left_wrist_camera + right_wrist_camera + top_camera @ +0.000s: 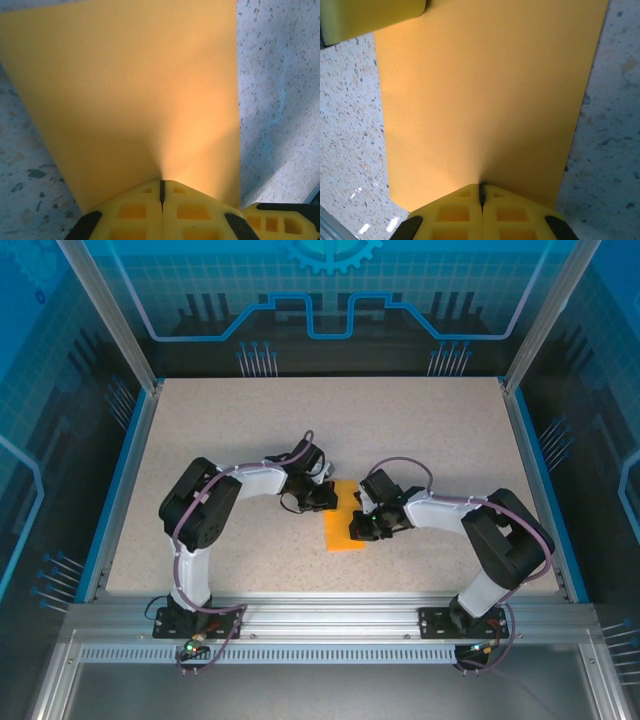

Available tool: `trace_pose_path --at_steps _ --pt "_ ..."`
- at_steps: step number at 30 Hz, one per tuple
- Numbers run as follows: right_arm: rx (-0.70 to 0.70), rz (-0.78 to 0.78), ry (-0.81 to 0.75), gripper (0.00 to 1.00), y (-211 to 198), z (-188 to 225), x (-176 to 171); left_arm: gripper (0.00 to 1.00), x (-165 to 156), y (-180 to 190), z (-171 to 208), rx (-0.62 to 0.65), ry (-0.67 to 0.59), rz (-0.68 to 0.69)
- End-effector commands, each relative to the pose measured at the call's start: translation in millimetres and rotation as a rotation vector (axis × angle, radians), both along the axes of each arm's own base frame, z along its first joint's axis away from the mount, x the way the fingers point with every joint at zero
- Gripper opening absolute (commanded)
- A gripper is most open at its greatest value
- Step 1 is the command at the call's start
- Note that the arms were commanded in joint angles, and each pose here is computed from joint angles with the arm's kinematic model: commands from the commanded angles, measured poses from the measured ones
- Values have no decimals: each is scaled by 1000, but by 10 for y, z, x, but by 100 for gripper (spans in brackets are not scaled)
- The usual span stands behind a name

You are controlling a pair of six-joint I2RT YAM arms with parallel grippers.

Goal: Fold a paper plane with a square sheet of paper (fold left side to right side)
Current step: First fold the square sheet of paper in half at the center of the table.

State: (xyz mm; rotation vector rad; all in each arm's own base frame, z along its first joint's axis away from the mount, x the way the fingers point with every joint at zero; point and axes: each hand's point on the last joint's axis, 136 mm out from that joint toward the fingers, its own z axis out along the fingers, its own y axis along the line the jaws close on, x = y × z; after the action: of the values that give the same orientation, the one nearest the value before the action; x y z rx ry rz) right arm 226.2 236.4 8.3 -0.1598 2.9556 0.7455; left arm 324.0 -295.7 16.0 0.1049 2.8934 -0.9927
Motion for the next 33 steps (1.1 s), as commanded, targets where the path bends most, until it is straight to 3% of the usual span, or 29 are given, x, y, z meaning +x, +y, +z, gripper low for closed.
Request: trace_pose_path --at_steps 1,14,33 --pt "-217 11 129 4 -411 -430 -365 5 85 164 -210 52 2 55" --pt "-223 15 128 4 -437 -428 -387 5 184 428 -359 9 21 180" --pt "-249 17 136 4 -514 -453 -429 10 452 528 -267 -31 -33 237"
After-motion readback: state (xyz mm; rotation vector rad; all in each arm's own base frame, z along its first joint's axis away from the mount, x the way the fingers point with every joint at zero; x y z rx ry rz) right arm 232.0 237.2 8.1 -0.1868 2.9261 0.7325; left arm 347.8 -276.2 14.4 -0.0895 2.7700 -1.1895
